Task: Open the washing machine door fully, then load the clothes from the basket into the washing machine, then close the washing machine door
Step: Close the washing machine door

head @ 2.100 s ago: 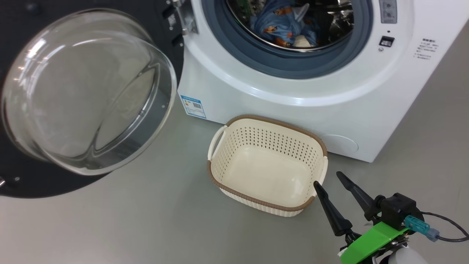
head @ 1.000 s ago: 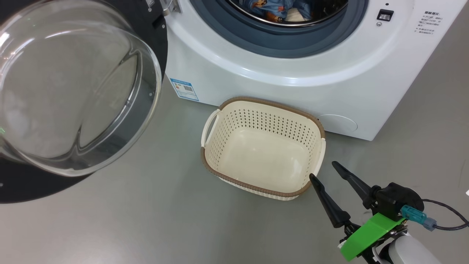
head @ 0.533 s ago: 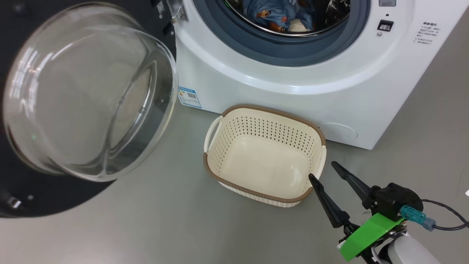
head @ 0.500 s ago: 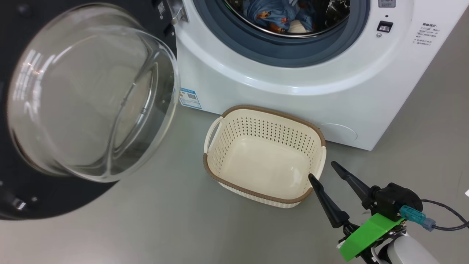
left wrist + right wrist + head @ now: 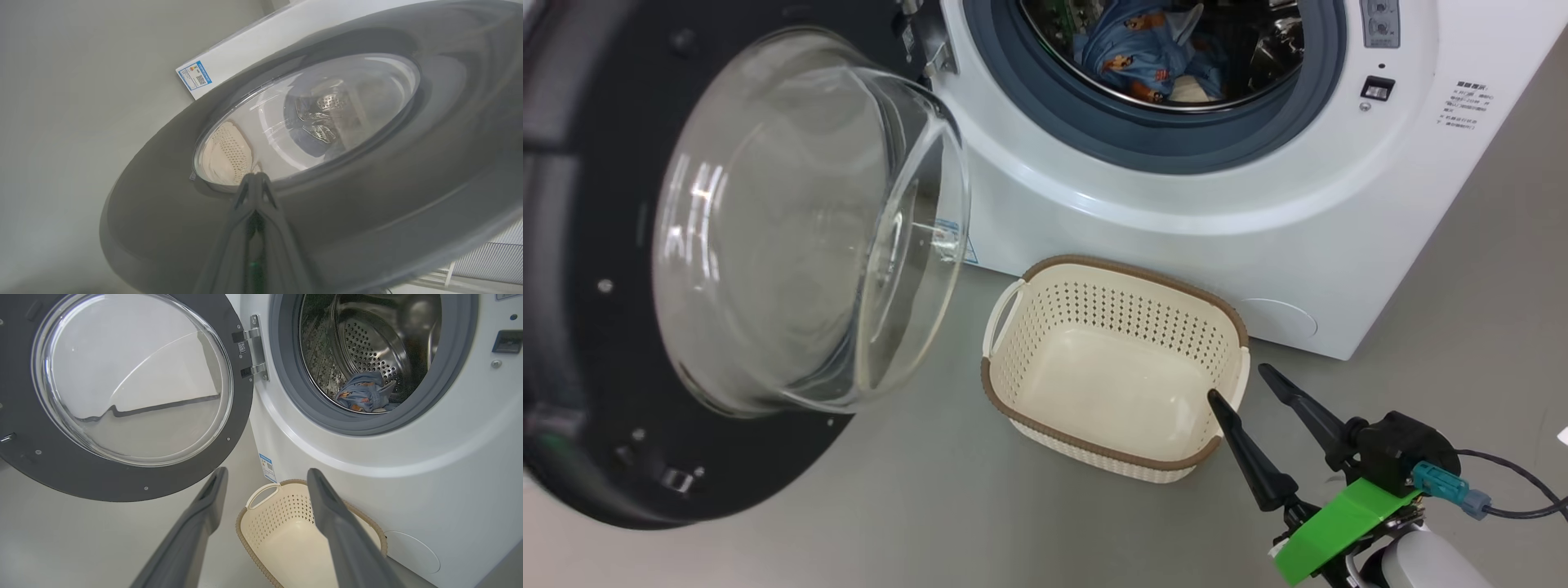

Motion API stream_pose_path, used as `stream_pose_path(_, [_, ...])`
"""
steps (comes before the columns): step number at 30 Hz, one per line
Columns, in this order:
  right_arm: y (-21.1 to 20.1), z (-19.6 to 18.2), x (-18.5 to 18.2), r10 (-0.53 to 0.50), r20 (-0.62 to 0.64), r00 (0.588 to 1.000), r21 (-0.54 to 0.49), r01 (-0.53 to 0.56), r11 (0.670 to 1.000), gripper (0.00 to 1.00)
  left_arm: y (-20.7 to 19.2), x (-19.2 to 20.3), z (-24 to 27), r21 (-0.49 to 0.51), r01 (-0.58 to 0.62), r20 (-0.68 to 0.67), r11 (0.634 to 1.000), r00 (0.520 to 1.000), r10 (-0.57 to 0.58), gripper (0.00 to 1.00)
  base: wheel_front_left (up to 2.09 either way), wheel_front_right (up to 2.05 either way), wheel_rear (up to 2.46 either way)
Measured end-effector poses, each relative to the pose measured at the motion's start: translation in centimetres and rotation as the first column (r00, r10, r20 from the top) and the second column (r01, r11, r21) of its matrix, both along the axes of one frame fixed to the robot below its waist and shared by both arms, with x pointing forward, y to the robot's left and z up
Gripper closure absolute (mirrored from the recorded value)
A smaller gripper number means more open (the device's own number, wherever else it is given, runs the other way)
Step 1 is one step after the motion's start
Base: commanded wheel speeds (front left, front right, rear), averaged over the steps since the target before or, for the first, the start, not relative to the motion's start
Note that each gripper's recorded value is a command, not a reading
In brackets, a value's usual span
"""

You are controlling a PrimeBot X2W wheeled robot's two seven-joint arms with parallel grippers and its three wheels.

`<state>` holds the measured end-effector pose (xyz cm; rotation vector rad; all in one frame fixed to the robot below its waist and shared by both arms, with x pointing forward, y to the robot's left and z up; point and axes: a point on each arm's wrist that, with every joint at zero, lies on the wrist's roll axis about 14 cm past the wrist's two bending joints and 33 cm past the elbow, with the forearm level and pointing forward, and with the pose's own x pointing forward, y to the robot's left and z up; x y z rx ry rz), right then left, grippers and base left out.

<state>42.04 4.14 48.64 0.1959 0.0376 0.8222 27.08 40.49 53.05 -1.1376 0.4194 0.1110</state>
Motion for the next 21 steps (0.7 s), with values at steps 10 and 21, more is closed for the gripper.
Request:
stream_pose_path(10, [0.0, 1.2, -0.5, -0.013, 0.018, 1.0, 0.02, 0.012, 1.0, 0.0, -6.1, 0.1, 1.6, 0.003, 0.233, 0.076, 0.972, 0.97, -0.233, 1.0, 0.0, 0.0, 0.0])
stream_pose_path(21, [-2.5, 1.4, -0.3, -0.093, 0.014, 0.996, 0.024, 0.092, 0.995, 0.0, -12.5, 1.2, 3.5, 0.019, 0.473, 0.152, 0.881, 0.869, -0.47, 1.0, 0.0, 0.0, 0.0])
